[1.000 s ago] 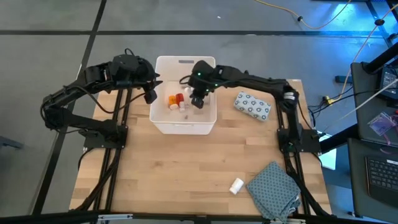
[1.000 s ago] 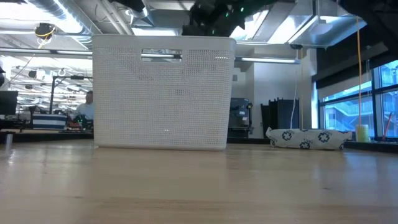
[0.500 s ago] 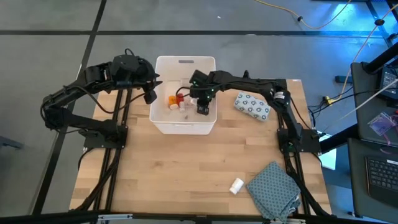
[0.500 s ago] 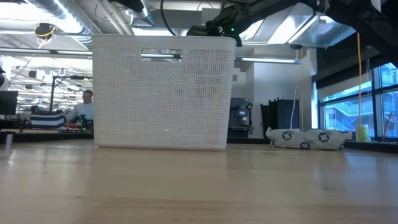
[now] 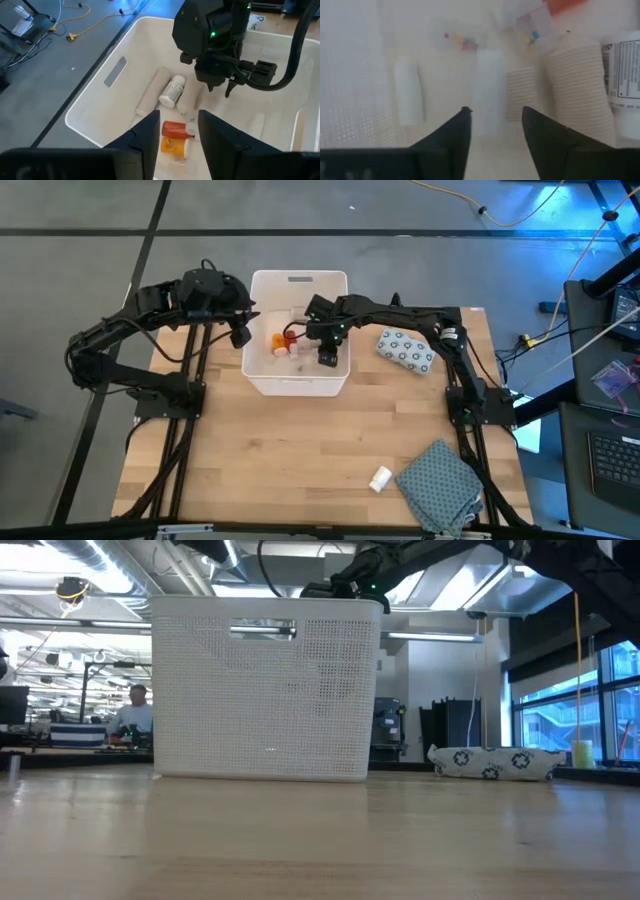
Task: Pick & place medical supplies in basket/bin
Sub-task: Put the white pill bottle into the white bin
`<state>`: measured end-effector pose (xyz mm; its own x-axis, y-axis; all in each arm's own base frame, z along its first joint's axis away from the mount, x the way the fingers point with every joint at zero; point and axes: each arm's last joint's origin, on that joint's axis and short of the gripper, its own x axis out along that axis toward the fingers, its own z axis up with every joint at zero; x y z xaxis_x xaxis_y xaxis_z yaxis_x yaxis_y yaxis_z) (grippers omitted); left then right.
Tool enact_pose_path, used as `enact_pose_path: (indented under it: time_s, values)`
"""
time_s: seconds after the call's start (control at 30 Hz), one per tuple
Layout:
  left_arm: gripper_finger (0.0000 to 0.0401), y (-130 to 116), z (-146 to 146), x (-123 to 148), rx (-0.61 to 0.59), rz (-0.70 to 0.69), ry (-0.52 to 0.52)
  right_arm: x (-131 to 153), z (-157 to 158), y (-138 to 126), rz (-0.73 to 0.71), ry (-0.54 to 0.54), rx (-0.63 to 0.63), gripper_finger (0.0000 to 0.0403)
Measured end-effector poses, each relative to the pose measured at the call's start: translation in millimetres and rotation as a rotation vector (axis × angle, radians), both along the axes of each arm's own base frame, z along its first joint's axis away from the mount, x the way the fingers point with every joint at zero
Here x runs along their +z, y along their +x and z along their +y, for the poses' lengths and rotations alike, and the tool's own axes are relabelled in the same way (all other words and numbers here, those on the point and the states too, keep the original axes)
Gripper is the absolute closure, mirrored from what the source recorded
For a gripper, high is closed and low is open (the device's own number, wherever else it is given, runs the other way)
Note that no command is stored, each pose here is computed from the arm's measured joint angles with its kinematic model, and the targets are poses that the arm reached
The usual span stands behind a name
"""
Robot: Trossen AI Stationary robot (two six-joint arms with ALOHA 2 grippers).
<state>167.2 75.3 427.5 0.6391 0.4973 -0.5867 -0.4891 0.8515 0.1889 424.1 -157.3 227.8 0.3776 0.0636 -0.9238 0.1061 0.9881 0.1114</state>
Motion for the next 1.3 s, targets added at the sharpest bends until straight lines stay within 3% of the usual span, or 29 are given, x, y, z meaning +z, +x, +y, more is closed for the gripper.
enact_pose_path:
  time_s: [0.23,0.4,0.57,0.67,0.93,1.1,1.3]
  values:
    - [0.0274,-0.4,-0.2,-0.6,0.000,0.006,-0.003,15.5,-1.1,2.8,-0.025,0.025,-0.088,0.0172]
    - [0.0274,-3.6,-1.7,1.2,0.002,-0.012,-0.012,76.5,3.8,9.0,-0.161,-0.011,-0.101,0.0165]
    - [0.0274,-14.0,-11.3,7.4,0.000,-0.096,-0.068,139.3,32.9,-0.8,-0.315,0.027,-0.156,0.0165]
    - [0.0274,-18.8,-20.0,11.3,-0.048,-0.150,-0.114,157.7,59.1,-11.9,-0.373,0.057,-0.132,0.0165]
    - [0.0274,-8.5,-50.1,20.6,-0.234,-0.270,-0.169,171.7,151.4,-27.5,-0.269,0.155,-0.109,0.0179]
    - [0.0289,16.0,-74.2,20.4,-0.362,-0.308,-0.215,162.6,221.1,-49.0,-0.062,0.149,-0.180,0.0199]
    - [0.0349,53.8,-103.1,2.7,-0.426,-0.230,-0.259,155.3,295.3,-89.0,0.124,0.095,-0.292,0.0239]
